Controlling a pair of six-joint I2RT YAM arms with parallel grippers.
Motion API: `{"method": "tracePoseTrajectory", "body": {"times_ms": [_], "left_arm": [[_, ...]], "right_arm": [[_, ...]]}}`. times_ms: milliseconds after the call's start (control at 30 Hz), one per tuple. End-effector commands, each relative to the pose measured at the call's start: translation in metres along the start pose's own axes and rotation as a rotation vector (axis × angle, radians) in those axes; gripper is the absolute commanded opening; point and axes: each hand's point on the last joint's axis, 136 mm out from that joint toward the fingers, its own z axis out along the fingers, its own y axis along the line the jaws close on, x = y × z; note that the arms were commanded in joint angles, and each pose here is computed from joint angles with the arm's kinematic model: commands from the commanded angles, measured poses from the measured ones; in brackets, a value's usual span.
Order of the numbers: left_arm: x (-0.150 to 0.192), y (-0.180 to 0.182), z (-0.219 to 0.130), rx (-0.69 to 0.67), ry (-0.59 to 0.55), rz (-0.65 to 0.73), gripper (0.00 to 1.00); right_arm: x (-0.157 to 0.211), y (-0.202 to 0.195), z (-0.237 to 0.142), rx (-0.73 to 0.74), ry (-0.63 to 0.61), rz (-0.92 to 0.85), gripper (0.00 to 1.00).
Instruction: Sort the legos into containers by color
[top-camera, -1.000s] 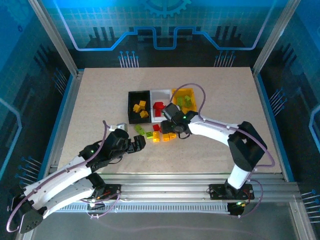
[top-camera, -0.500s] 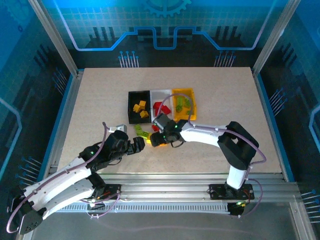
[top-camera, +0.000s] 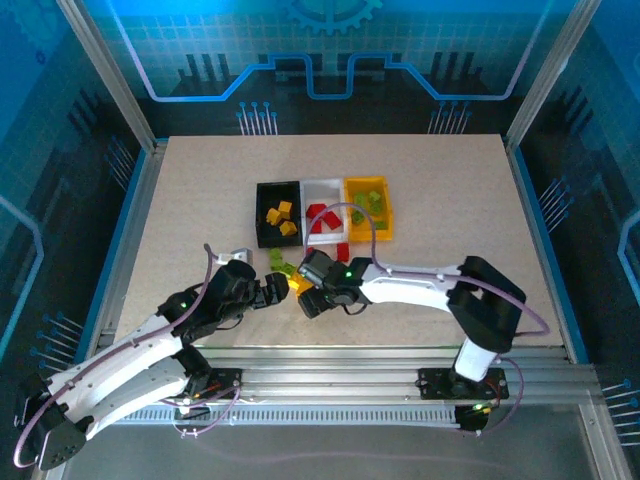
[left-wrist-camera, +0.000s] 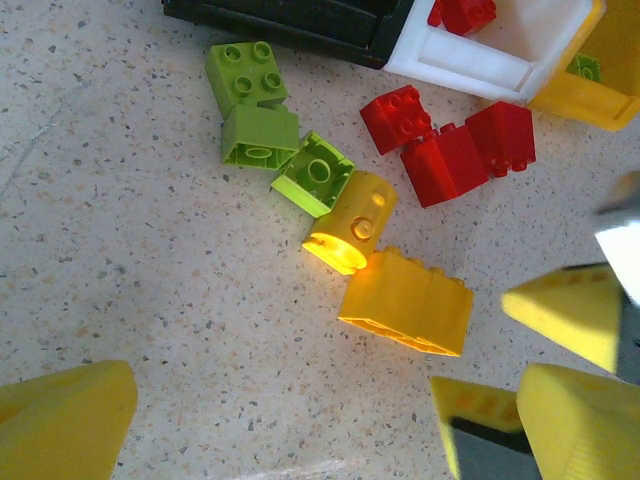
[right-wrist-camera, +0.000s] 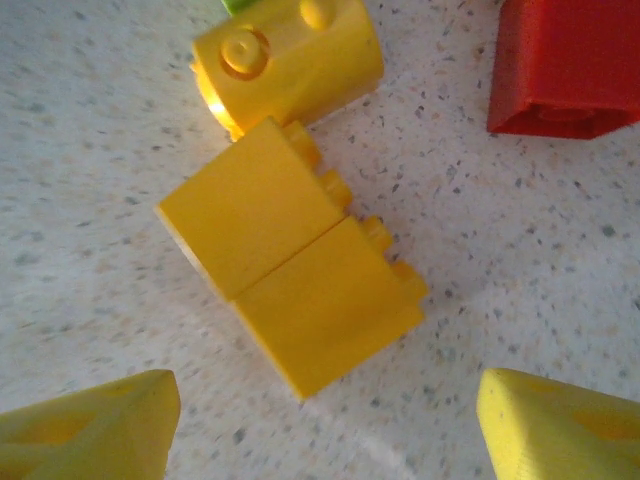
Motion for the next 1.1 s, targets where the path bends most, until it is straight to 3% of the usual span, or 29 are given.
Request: {"method": "tracePoseTrajectory", "body": {"times_ms": [0,367,600,833,1067], "left_arm": [[0.001,0.008,0.0,-0.017,-0.008,0.005,0.99],[0.001,0.014,-0.005,-0.021,-0.023,-0.008,0.99],[0.0,0.015,-0.005,-0.028,-0.028,-0.006,0.99],[-0.001,0.015,-0.004,-0.028,-0.031,-0.006,0.99],[-0.004,0.018,-0.003,-0.046,-0.042,-0.009,0.99]], "right_arm": [[-0.015,-0.005,0.012,0.033,-0.015,-0.115,0.81],[-0.024,0.0,0.035,-0.026,0.02,-0.219,0.78],[-0.01,-0.002,0.037,-0.012,0.054,-0.217,0.64],[0.0,-0.009,0.017,0.001,0.013,-0.171,0.41],[-0.023,-0.011,-0.037,-0.041,-0.126,-0.078,0.38]]}}
